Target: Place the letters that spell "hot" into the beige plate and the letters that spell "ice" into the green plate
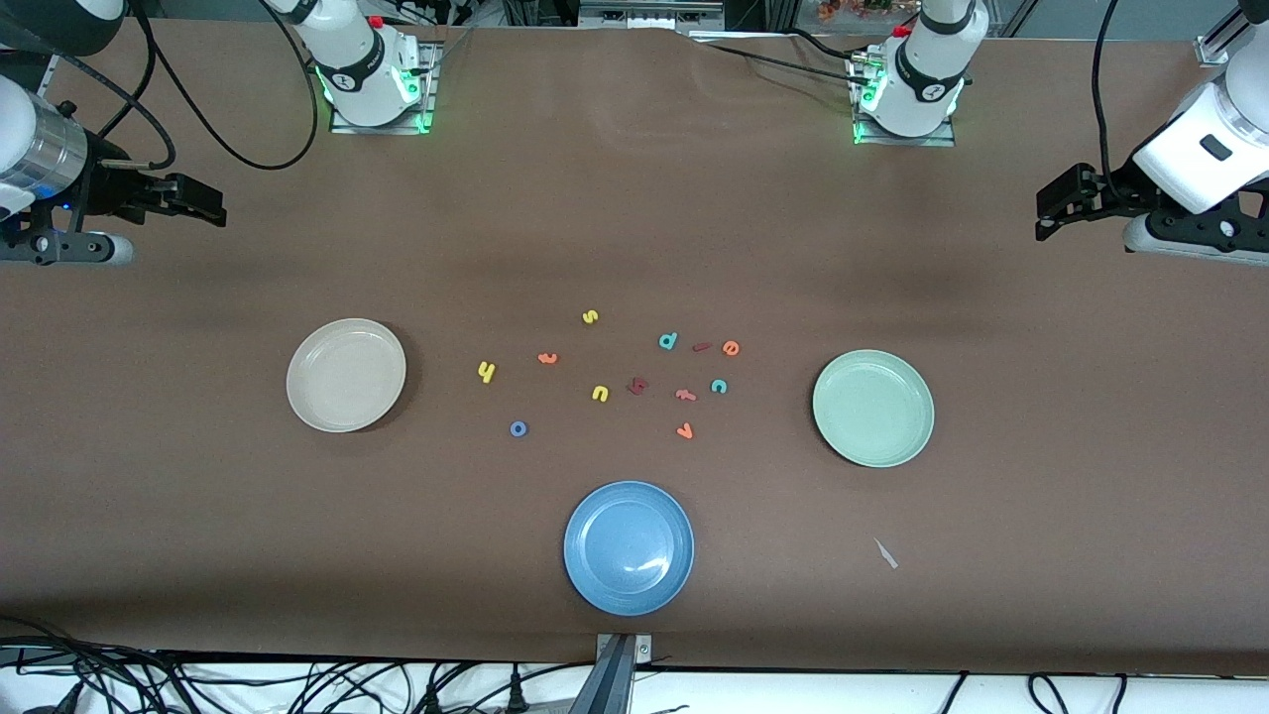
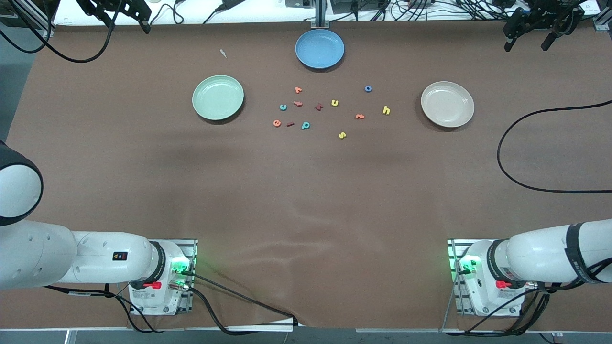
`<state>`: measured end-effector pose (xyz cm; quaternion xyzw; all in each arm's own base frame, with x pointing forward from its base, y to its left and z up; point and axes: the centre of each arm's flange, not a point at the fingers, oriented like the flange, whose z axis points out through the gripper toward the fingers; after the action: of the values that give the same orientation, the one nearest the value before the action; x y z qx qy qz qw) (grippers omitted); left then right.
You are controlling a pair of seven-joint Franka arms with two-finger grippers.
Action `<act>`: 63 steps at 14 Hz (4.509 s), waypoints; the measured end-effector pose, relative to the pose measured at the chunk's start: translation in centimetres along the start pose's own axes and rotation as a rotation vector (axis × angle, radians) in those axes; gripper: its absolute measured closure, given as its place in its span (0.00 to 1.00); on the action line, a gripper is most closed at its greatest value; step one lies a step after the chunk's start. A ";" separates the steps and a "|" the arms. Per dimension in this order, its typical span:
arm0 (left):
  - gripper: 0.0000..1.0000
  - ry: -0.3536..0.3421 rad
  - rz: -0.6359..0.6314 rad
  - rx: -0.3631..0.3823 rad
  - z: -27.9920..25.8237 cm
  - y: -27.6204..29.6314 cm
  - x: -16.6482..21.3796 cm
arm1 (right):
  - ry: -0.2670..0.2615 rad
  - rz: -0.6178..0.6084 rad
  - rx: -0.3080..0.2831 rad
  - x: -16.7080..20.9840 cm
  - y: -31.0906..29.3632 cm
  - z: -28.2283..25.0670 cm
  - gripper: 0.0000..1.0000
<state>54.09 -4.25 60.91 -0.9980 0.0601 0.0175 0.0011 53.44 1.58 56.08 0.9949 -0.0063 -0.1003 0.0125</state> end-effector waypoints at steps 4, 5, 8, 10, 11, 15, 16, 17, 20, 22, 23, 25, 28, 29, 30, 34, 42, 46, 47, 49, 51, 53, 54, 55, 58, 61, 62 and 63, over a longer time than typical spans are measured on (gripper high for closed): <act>0.00 0.000 0.003 0.000 0.0 0.2 0.0 | 0.001 0.000 0.000 0.0 0.0 0.0 0.00; 0.00 0.000 0.005 0.000 0.0 0.3 0.0 | 0.001 0.000 0.000 0.0 0.0 0.0 0.00; 0.00 -0.004 0.015 0.000 0.2 0.8 0.1 | 0.001 0.000 0.000 0.0 0.0 0.0 0.00; 0.00 -0.009 0.015 0.000 0.5 0.8 0.3 | 0.001 0.001 0.000 0.0 0.0 0.0 0.00; 0.00 -0.010 0.015 0.000 0.5 0.8 0.3 | 0.001 0.001 0.000 0.0 0.1 0.0 0.00; 0.00 -0.010 0.015 0.000 0.6 0.8 0.3 | 0.001 0.002 0.000 0.0 0.1 0.0 0.00; 0.00 -0.010 0.015 0.000 0.6 0.8 0.3 | 0.001 0.002 0.000 0.0 0.1 0.0 0.00; 0.00 -0.010 0.015 0.000 0.6 0.8 0.3 | 0.001 0.002 0.001 0.0 0.1 0.0 0.00; 0.00 -0.009 0.013 -0.001 0.6 0.7 0.3 | 0.001 0.002 0.001 0.0 0.1 0.0 0.00; 0.00 -0.010 0.012 -0.001 0.6 0.7 0.4 | 0.001 0.002 0.001 0.0 0.1 0.0 0.00; 0.00 -0.010 0.012 -0.001 0.6 0.7 0.4 | 0.001 0.002 0.001 0.1 0.1 0.0 0.00; 0.00 -0.010 0.012 -0.001 0.6 0.7 0.4 | 0.001 0.002 0.001 0.1 0.1 0.0 0.00; 0.00 -0.010 0.012 -0.001 0.6 0.7 0.4 | 0.001 0.002 0.001 0.1 0.1 0.0 0.00; 0.00 -0.010 0.012 -0.001 0.6 0.7 0.4 | 0.001 0.002 0.001 0.1 0.1 0.0 0.00; 0.00 -0.010 0.012 -0.001 0.6 0.7 0.4 | 0.001 0.002 0.001 0.1 0.1 0.0 0.00; 0.00 -0.010 0.012 -0.001 0.6 0.7 0.4 | 0.001 0.002 0.001 0.1 0.1 0.0 0.00; 0.00 -0.010 0.013 -0.001 0.7 0.7 0.4 | 0.001 0.002 0.001 0.1 0.1 0.0 0.00; 0.00 -0.010 0.013 -0.001 0.7 0.7 0.4 | 0.001 0.002 0.001 0.1 0.1 0.0 0.00; 0.00 -0.010 0.013 -0.001 0.7 0.7 0.4 | 0.001 0.002 0.001 0.1 0.1 0.0 0.00; 0.00 -0.011 0.013 -0.001 0.7 0.7 0.4 | 0.001 0.002 0.001 0.1 0.1 0.0 0.00; 0.00 -0.011 0.013 -0.001 0.7 0.7 0.4 | 0.001 0.002 0.001 0.1 0.1 0.0 0.00; 0.00 -0.011 0.013 -0.002 0.7 0.7 0.4 | 0.000 0.002 0.001 0.1 0.1 0.0 0.00; 0.00 -0.011 0.013 -0.002 0.7 0.7 0.4 | 0.001 0.002 0.001 0.1 0.1 0.0 0.00; 0.00 -0.011 0.013 -0.002 0.7 0.7 0.4 | 0.000 0.002 0.001 0.1 0.1 0.0 0.00; 0.00 -0.011 0.013 -0.002 0.7 0.7 0.4 | 0.000 0.002 0.001 0.1 0.1 0.0 0.00; 0.00 -0.011 0.013 -0.002 0.7 0.7 0.4 | 0.000 0.003 0.001 0.1 0.1 0.0 0.00; 0.00 -0.011 0.013 -0.002 0.7 0.7 0.4 | 0.000 0.003 0.001 0.1 0.1 0.0 0.00; 0.00 -0.011 0.013 -0.002 0.7 0.7 0.4 | 0.000 0.003 0.001 0.1 0.2 0.0 0.00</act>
<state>54.42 -5.03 60.19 -0.9975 0.0664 0.0231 0.0006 53.50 1.42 56.02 0.9949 -0.0077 -0.1001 0.0124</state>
